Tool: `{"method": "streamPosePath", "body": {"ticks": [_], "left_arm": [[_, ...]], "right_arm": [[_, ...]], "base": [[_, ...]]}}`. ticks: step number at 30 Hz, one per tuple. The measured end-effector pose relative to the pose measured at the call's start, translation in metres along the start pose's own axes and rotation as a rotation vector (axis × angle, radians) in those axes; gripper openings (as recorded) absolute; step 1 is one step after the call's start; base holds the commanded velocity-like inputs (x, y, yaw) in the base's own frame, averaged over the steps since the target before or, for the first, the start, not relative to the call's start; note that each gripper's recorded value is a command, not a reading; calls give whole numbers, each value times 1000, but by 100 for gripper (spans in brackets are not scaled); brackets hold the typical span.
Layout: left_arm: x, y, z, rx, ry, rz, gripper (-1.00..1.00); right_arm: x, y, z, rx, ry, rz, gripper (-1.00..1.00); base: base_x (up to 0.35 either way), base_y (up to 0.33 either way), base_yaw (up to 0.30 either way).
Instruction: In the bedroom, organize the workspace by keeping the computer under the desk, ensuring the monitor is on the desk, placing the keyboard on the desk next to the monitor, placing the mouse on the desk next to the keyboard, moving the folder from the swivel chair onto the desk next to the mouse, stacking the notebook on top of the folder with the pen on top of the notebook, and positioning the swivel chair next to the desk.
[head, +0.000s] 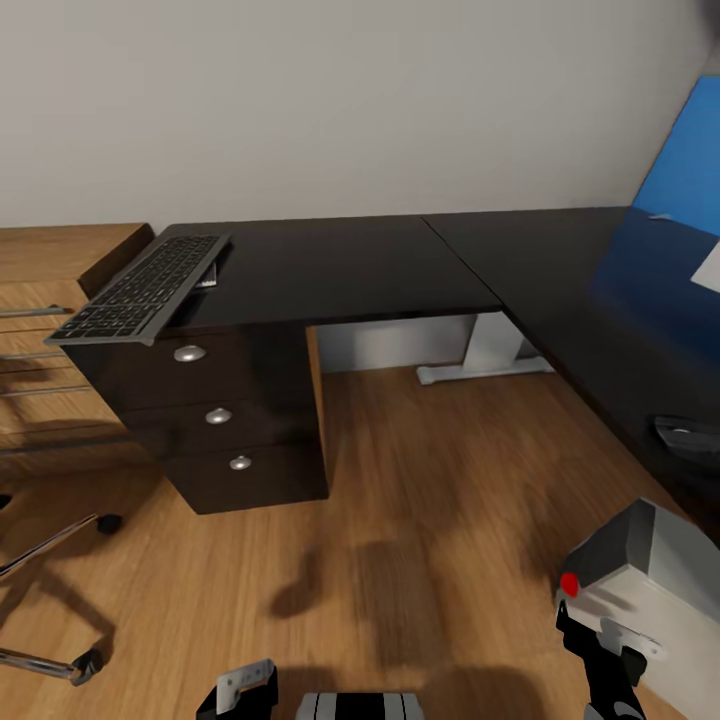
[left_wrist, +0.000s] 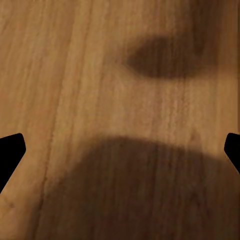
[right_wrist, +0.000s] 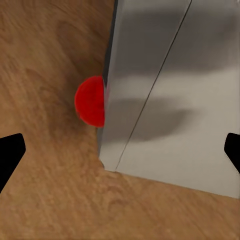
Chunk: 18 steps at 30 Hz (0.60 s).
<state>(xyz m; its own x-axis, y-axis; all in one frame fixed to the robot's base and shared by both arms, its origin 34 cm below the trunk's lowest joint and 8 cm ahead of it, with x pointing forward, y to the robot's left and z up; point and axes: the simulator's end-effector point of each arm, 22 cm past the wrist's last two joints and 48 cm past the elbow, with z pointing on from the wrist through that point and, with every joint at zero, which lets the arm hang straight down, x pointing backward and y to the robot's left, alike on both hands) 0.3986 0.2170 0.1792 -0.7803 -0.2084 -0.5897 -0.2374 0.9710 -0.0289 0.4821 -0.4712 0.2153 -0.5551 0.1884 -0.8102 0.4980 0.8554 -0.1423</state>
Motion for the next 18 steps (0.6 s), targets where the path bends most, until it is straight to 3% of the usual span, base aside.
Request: {"method": "streamPosePath", "body": {"ticks": [18], "left_arm": [[0, 6, 1, -5, -1, 6, 100]], "right_arm": [[0, 0, 0, 1, 1, 0, 100]], "base": [[15, -24, 0]]}}
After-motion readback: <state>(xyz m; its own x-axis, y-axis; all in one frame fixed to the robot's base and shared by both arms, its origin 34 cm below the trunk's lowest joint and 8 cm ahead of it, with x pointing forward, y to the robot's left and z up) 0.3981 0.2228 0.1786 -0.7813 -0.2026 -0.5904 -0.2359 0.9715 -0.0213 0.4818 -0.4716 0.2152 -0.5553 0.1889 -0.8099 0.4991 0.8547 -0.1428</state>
